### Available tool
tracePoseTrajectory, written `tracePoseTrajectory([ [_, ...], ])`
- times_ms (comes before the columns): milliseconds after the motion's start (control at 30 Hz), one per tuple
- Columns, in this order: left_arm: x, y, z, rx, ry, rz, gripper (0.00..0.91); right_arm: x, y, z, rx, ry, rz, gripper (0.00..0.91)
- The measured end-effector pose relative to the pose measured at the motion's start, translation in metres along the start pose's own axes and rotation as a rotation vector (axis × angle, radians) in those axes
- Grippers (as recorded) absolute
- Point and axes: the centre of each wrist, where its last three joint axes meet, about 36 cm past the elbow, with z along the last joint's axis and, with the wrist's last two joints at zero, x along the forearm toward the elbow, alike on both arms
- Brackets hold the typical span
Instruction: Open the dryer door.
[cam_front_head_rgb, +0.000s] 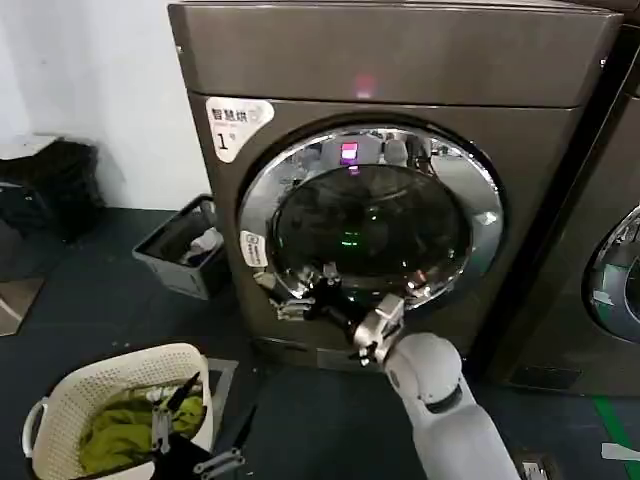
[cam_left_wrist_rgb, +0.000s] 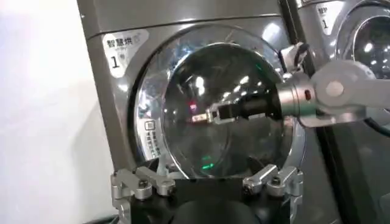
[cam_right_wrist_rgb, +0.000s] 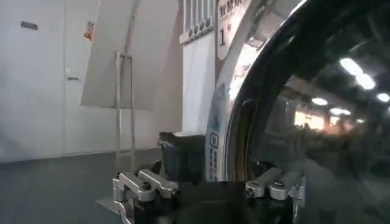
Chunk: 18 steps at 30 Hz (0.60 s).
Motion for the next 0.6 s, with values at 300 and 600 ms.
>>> tracePoseTrajectory([
  [300, 0.0, 0.0, 0.0, 0.001, 0.0, 0.002, 0.907, -0.014, -0.001, 0.005, -0.001, 0.014, 0.011, 0.907],
  [600, 0.0, -0.001, 0.0, 0.003, -0.002, 0.005, 0.907, -0.024, -0.003, 0.008, 0.001, 0.028, 0.012, 0.907],
])
